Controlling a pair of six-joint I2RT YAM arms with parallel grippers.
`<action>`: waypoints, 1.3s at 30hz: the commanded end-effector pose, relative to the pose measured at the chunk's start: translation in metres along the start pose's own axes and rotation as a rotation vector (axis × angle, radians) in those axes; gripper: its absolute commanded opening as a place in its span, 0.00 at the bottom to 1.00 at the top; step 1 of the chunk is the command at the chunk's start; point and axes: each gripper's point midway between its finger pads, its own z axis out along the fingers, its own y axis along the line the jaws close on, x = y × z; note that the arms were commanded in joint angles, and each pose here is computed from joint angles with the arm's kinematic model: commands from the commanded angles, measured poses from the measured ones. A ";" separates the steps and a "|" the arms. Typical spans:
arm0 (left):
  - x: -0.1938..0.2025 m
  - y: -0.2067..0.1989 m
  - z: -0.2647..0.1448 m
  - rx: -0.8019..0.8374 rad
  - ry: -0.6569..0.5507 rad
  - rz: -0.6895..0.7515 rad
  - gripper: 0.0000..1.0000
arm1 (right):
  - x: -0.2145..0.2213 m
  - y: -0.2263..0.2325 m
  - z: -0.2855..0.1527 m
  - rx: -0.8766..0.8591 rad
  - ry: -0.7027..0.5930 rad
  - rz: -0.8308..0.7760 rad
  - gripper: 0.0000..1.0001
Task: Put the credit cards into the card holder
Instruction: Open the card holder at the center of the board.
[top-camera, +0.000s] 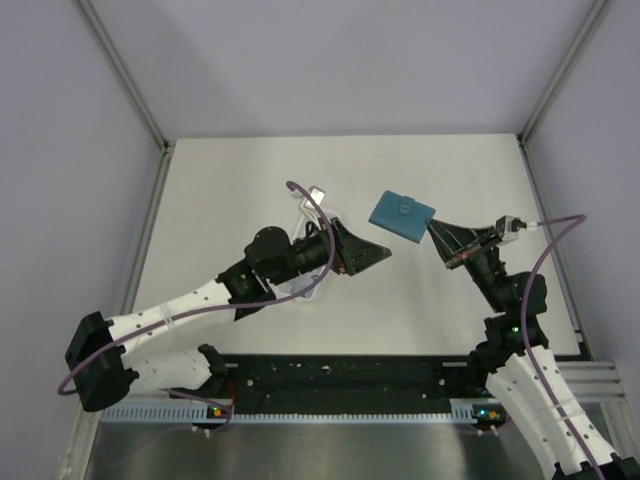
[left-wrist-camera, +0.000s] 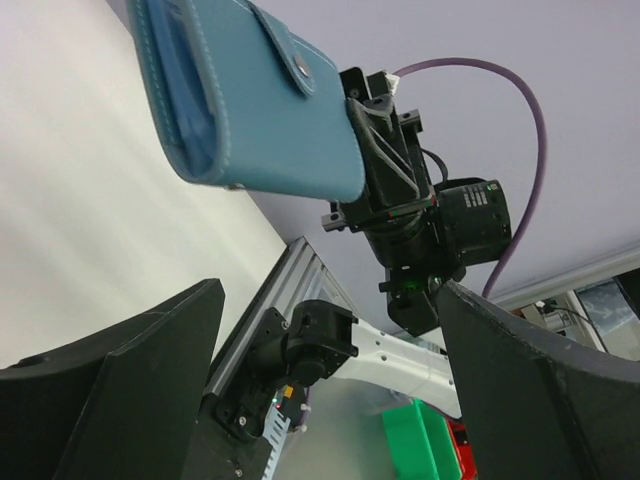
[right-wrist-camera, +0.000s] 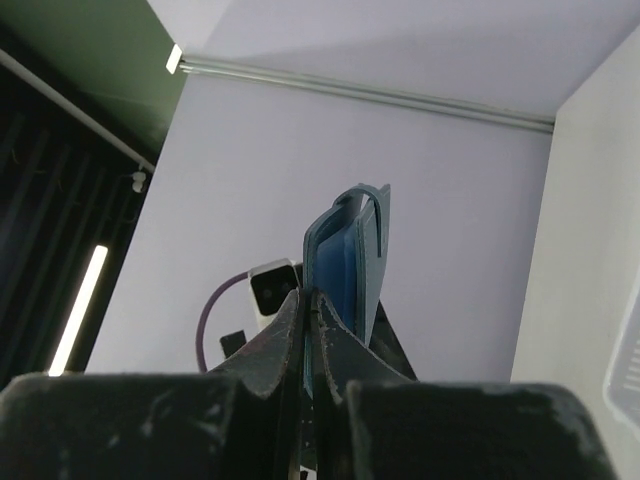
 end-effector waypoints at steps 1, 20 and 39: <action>-0.031 -0.036 0.012 0.101 -0.103 0.030 0.94 | 0.015 0.053 -0.011 -0.128 0.060 -0.028 0.00; -0.052 -0.058 0.042 0.200 -0.164 0.035 0.48 | 0.022 0.053 -0.021 -0.085 0.082 -0.061 0.00; -0.044 -0.039 -0.027 0.015 0.121 0.412 0.02 | 0.046 0.030 -0.021 0.114 0.447 -0.797 0.70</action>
